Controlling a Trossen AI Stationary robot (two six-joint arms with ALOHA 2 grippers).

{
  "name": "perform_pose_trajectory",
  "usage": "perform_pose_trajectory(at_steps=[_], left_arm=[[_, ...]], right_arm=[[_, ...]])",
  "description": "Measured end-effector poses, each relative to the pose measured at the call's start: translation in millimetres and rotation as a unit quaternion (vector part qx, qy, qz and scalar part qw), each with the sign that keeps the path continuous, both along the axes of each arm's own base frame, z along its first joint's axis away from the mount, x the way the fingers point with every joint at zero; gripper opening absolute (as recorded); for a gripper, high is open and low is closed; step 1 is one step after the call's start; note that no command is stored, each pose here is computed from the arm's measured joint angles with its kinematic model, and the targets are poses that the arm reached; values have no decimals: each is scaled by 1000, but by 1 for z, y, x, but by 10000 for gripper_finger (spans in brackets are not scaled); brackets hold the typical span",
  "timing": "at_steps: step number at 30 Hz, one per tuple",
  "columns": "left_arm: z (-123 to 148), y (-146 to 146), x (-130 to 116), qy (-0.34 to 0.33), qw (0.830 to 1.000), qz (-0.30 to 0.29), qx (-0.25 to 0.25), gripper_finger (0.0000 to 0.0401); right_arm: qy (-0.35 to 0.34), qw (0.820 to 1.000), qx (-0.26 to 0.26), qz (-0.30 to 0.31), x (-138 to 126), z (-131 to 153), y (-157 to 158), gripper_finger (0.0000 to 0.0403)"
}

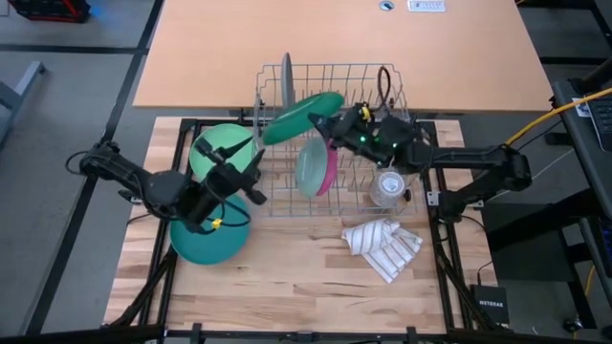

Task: Sort dishes
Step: Put the dark green plate in the dish rack

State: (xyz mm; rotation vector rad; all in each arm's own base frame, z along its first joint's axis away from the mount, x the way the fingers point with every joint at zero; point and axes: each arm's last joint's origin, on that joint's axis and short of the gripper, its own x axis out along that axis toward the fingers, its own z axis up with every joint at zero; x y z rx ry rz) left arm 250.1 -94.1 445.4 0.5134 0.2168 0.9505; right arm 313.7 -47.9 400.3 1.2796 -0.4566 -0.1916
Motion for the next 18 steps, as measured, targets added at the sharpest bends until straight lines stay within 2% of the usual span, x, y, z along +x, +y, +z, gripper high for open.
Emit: perform_pose_trajectory(at_steps=[5, 9, 12, 15, 18], left_arm=[[3, -7, -12, 2, 1000, 9, -10, 155], [0, -11, -15, 26, 999, 37, -10, 155], [-4, -11, -16, 30, 999, 36, -7, 155], [-10, -8, -18, 28, 999, 41, -9, 155], [-17, 0, -20, 14, 998, 51, -17, 155]], right_arm=[[-3, 997, -30, 67, -8, 4, -26, 11], [-1, 990, -59, 131, -20, 9, -48, 10], [-4, 982, -94, 166, -34, 15, -65, 15], [0, 974, -129, 186, -53, 21, -84, 14], [4, 970, -167, 179, -75, 28, -102, 11]])
